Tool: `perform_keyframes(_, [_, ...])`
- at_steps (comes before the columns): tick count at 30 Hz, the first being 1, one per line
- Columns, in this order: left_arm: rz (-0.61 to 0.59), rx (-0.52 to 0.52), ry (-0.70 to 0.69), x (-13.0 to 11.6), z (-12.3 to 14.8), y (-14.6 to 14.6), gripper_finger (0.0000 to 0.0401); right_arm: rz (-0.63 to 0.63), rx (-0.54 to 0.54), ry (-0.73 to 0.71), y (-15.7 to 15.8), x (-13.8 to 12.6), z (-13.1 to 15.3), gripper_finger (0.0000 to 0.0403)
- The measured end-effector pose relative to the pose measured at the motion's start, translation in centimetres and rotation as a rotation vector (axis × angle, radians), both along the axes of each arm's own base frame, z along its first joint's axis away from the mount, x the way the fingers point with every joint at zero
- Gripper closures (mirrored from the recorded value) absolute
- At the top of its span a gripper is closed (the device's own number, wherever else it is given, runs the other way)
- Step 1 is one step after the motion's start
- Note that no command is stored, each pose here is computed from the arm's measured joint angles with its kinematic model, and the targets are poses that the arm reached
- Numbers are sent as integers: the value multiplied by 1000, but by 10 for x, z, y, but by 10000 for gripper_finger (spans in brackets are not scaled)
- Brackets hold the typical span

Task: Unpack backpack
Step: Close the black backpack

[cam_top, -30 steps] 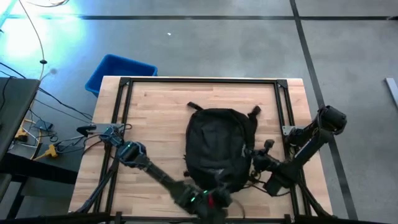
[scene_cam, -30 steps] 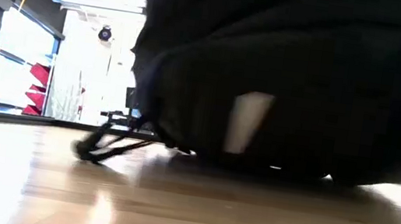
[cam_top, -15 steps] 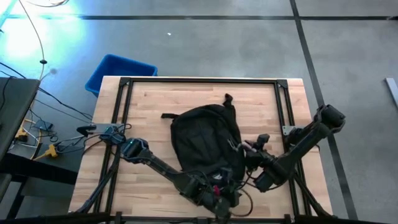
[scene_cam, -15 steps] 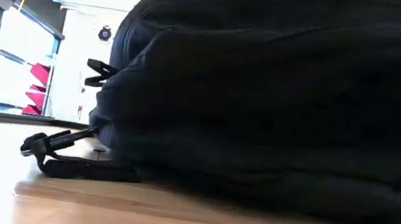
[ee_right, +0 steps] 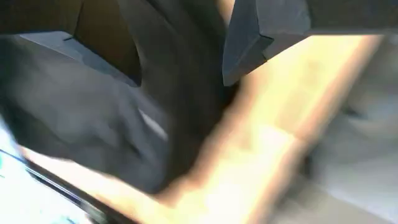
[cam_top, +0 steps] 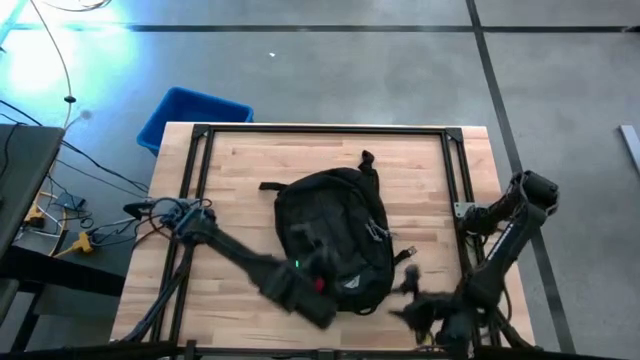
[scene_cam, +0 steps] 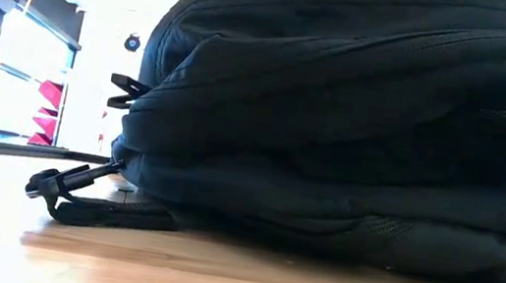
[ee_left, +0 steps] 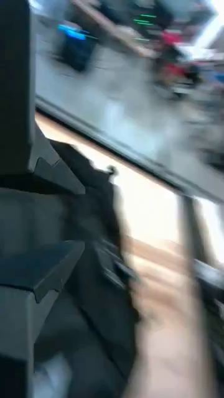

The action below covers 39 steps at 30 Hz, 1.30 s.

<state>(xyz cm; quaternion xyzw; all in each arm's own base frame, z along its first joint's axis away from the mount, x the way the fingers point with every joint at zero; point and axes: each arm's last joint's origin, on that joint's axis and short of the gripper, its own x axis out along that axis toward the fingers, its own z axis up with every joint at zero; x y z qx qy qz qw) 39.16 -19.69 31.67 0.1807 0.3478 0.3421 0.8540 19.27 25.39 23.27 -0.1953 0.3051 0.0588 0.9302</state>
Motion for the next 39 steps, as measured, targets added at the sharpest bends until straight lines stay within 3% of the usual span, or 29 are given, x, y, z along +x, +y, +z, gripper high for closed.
perform_keyframes(2, [114,-24,55,3,-13,24,314,94,77,-70,1,14,-5,199])
perform_keyframes(5, [166,-12,139,16,-36,54,329,133,162,-152,-14,37,-11,205])
perform_keyframes(9, [299,-53,240,21,-69,95,340,149,311,-53,-49,61,-31,211])
perform_keyframes(14, [470,-196,401,12,-121,131,347,-27,334,192,-88,58,-69,222])
perform_keyframes(18, [491,-293,449,7,-148,134,349,-271,262,371,-108,41,-87,239])
perform_keyframes(23, [322,-379,299,27,-138,108,349,-579,117,588,-121,9,-91,261])
perform_keyframes(29, [33,-444,46,59,-88,63,349,-848,-22,715,-109,-25,-66,269])
perform_keyframes(34, [-160,-412,-56,67,-63,32,349,-940,-85,670,-91,-43,-35,269])
perform_keyframes(39, [-59,-212,-34,52,-53,30,353,-796,-52,504,-71,-43,-21,269])
